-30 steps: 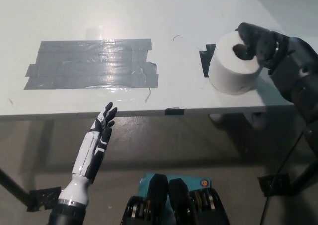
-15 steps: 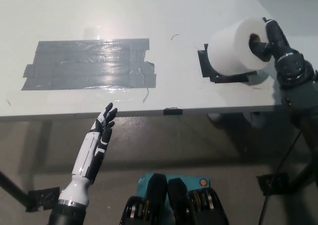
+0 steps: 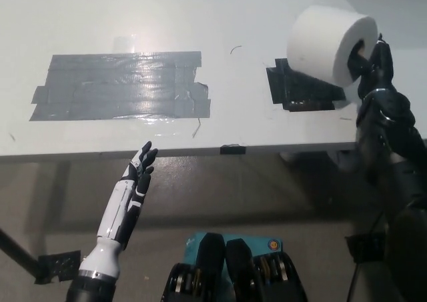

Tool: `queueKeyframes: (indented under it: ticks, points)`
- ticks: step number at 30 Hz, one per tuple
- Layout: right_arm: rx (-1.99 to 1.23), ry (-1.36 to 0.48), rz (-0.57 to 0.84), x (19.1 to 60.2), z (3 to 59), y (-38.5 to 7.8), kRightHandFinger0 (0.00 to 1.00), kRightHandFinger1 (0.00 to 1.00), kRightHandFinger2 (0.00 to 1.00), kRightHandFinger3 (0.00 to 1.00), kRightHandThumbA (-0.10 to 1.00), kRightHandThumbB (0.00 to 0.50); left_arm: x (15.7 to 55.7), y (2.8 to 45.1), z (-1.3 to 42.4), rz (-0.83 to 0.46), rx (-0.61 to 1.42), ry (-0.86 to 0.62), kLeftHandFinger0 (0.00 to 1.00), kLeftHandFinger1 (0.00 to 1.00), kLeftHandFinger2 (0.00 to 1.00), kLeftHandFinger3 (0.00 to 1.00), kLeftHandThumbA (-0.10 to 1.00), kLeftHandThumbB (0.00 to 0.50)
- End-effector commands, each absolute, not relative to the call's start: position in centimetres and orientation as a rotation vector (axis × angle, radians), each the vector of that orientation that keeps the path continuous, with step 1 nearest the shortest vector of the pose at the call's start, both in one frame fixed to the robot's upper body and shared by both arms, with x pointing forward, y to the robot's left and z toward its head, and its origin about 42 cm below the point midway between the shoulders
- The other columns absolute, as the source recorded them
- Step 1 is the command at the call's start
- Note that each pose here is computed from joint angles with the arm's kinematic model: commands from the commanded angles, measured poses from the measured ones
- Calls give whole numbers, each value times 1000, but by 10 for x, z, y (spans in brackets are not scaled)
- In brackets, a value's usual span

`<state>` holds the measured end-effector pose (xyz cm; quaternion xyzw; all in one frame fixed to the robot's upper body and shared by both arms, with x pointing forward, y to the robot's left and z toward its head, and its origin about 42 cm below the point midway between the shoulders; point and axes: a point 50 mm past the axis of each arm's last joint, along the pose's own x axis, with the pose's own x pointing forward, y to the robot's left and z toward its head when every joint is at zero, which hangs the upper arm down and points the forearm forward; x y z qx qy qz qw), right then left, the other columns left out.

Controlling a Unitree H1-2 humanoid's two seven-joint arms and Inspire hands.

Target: A toilet paper roll is kept on the black spot on the desk infront of the robot and the robot inserts its right thumb into the hole in the centre to grab the roll. Then it passes the roll to a person.

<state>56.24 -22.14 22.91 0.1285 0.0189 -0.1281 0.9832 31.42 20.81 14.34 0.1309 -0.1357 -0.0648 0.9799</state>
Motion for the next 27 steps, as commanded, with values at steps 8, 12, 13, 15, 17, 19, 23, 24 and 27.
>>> queueKeyframes:
  ticks: [8, 12, 13, 15, 17, 19, 23, 24, 27]
  points:
    - [595, -250, -137, 586, 375, -207, 0, 438, 860, 862, -100, 112, 306, 207, 149, -146, 268, -330, 1000, 1000, 1000, 1000, 1000, 168]
    - [634, -261, -86, 579, 391, -203, 0, 412, 847, 871, -100, 121, 306, 207, 149, -147, 271, -329, 1000, 1000, 1000, 1000, 1000, 176]
    - [645, -265, -68, 576, 396, -200, 0, 410, 859, 872, -100, 118, 306, 207, 150, -149, 275, -332, 1000, 1000, 1000, 1000, 1000, 176]
    - [662, -270, -48, 572, 401, -198, 0, 403, 867, 900, -100, 118, 306, 207, 150, -148, 275, -332, 1000, 1000, 1000, 1000, 1000, 178]
    - [666, -274, -28, 569, 405, -196, 0, 403, 859, 914, -100, 124, 304, 207, 148, -148, 274, -328, 1000, 1000, 1000, 1000, 1000, 184]
    - [650, -279, -14, 567, 411, -195, 0, 404, 855, 919, -100, 121, 304, 207, 148, -149, 272, -327, 1000, 1000, 1000, 1000, 1000, 188]
    - [630, -267, 27, 568, 422, -191, 0, 402, 881, 1000, -100, 106, 303, 207, 148, -151, 267, -325, 1000, 1000, 1000, 1000, 1000, 193]
    - [625, -255, 31, 569, 425, -189, 0, 407, 933, 1000, -100, 106, 303, 207, 147, -152, 267, -324, 1000, 1000, 1000, 1000, 1000, 193]
    - [593, -241, 39, 572, 430, -186, 0, 396, 944, 1000, -100, 126, 303, 206, 148, -154, 271, -324, 1000, 1000, 1000, 1000, 1000, 193]
